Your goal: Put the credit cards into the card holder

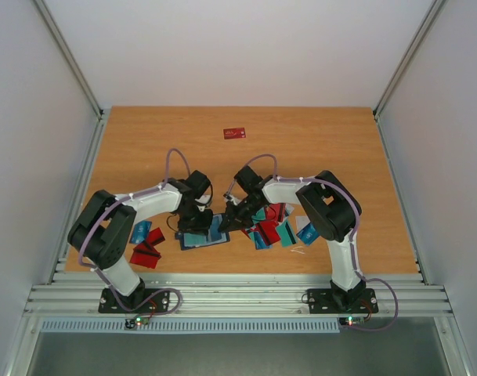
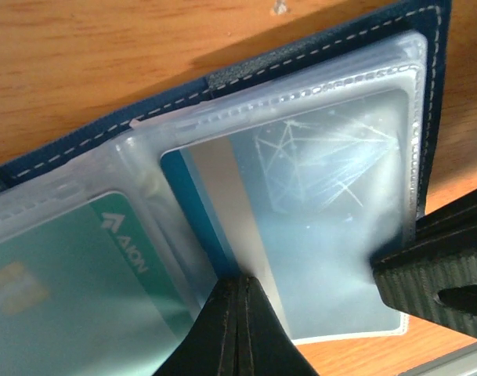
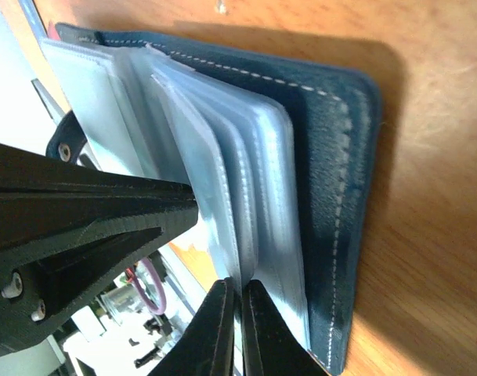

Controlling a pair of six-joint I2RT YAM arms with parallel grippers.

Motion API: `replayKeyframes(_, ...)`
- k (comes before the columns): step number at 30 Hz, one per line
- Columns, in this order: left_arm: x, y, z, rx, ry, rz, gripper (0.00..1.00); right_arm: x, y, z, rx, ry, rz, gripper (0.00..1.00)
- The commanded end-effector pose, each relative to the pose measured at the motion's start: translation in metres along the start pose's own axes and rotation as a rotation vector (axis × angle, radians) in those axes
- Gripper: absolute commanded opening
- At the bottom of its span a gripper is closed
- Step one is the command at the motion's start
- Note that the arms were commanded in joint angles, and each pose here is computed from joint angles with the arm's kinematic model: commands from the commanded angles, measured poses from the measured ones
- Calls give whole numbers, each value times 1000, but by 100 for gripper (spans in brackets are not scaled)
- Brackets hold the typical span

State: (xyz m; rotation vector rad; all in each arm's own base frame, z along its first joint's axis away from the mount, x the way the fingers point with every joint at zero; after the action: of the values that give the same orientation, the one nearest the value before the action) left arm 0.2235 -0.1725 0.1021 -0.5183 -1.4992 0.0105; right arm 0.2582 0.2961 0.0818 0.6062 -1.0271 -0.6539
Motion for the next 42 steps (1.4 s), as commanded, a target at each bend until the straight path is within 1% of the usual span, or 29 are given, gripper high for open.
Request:
replayKeyframes(1,-9,1,0,11,-9,16,0,-5,5,4,30,15,25,3)
replayKeyframes(3,-8,0,0,20,-15,22,0,-4,5,4,32,9,32,1)
replayKeyframes(7,-5,-3,-2,34,-30,38,0,0,9,7,40,9,43,1)
replayKeyframes(11,4,-7,-3,50,-58,53,1,9,13,11,56,-13,122,1)
replayKeyframes(16,34,-14,-3,51,-113,28,15,18,13,16,70,-31,223,1)
replayKeyframes(20,53,-9,7,49,-132,-63,20,23,11,18,60,-38,289,1)
replayKeyframes(25,45,10,26,67,-72,-158,20,29,15,17,55,-49,343,1)
replayKeyframes(30,35,26,42,114,-34,-211,20,33,27,16,42,-48,367,1)
replayKeyframes(36,19,35,45,150,-2,-228,20,33,30,14,47,-43,388,1)
replayKeyframes(42,3,35,38,145,16,-173,19,27,35,14,62,-34,421,2)
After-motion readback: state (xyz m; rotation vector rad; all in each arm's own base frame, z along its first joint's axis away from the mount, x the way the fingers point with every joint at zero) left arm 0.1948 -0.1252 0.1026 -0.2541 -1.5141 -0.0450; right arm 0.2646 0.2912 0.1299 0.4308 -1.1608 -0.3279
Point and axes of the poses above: each gripper's point midway between its finger pads, its own x axis back along the fingers, its own y axis along the line the jaws close on, z = x × y, the point moved 9 cm from there along x, back along the fingers, and after that the axes turned 14 degrees about -x, right-handed, at the moved point
